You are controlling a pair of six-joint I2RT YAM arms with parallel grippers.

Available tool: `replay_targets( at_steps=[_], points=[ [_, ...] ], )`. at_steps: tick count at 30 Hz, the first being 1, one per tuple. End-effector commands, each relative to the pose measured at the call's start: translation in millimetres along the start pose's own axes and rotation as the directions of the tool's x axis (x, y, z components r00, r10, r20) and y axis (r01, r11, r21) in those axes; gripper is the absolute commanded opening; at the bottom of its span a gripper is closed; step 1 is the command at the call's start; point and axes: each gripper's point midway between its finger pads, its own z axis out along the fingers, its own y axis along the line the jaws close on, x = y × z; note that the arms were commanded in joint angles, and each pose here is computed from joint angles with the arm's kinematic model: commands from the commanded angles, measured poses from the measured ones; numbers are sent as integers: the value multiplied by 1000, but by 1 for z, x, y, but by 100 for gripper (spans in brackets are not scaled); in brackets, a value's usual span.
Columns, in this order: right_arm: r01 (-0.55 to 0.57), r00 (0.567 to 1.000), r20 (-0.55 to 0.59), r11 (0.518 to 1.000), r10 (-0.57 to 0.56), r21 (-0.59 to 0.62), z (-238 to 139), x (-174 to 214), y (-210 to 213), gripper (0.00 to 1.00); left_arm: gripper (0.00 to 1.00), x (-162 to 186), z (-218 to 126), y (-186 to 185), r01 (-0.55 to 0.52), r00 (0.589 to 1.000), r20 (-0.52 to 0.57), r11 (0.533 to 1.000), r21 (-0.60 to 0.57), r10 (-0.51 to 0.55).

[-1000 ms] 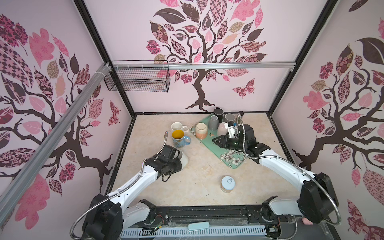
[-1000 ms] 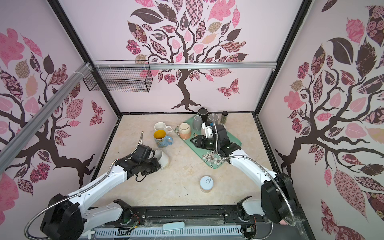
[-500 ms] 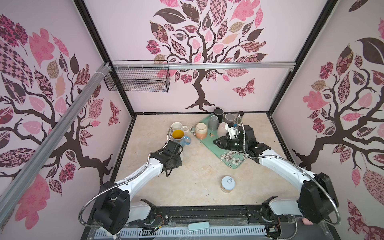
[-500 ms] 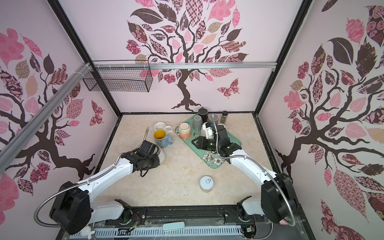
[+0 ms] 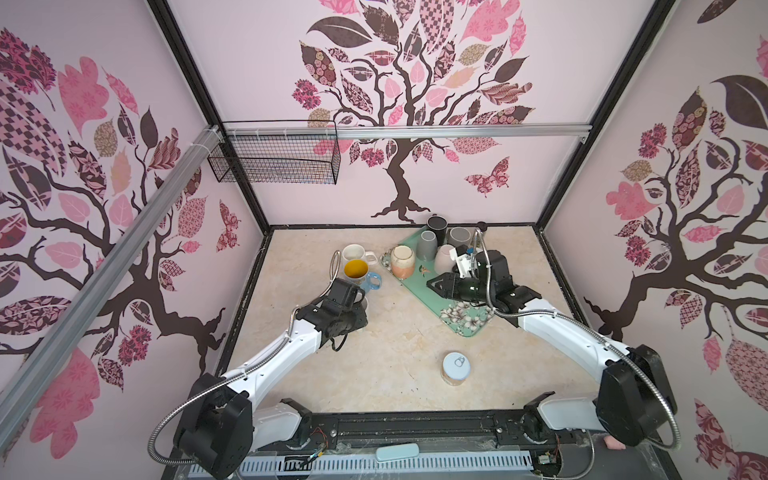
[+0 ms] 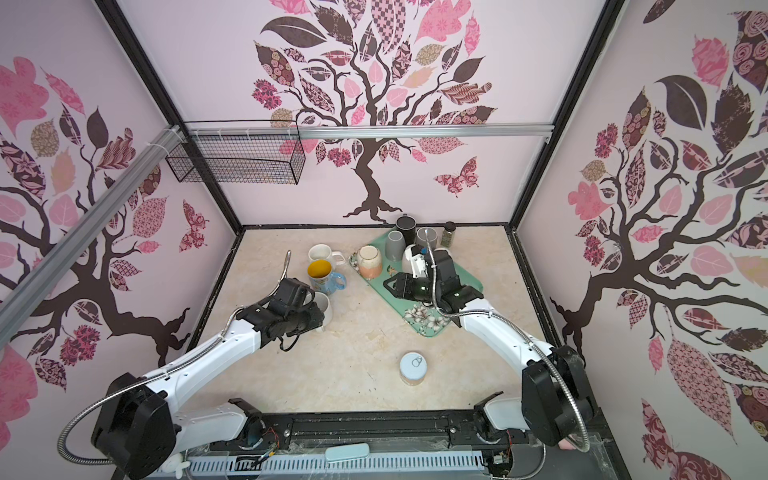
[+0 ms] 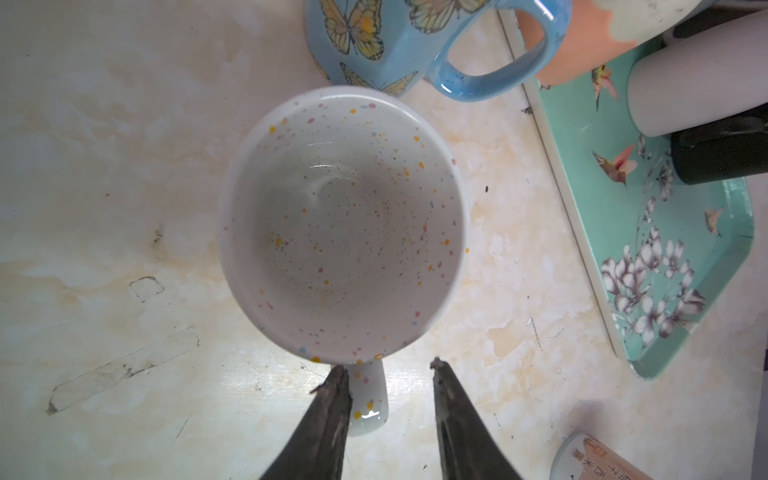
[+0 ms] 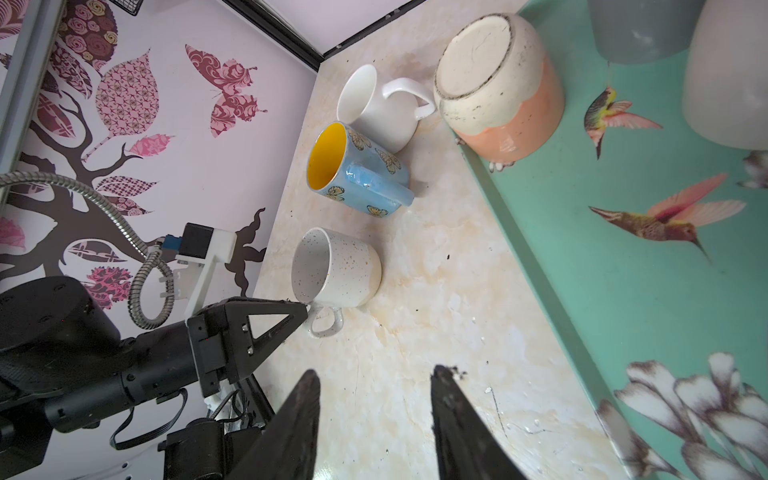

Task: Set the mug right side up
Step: 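Carry the speckled mug beside the blue mug with the left gripper while the right withdraws, then lower the speckled mug onto the table with the left gripper and release it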

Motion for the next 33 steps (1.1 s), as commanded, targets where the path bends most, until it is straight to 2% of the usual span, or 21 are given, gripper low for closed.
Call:
replay_targets(
  at_steps=[1,4,8,12,15,21,33],
  points=[
    [-8,1000,-14,1000,8,5,2,3,-4,45,37,-17,-19,-6,19,997,78,999,40,-22],
    [-1,1000,-17,1000,1,23,1,4,-7,45,36,-24,-27,13,67,995,76,997,34,-70],
    [9,999,-36,999,-7,38,2,7,-10,43,28,-16,-19,44,122,993,-5,993,0,-122],
    [5,998,-69,998,0,69,5,13,-17,43,19,9,-2,50,161,981,-113,987,25,-157],
    [0,996,-87,997,6,78,8,17,-22,43,13,24,5,49,188,972,-148,981,42,-180],
    [-17,993,-117,998,25,68,18,22,-26,43,10,45,18,33,187,971,-166,979,76,-173],
    [20,994,-108,993,-7,113,19,13,-31,43,10,3,39,-17,197,975,-138,964,181,-173]
  ],
)
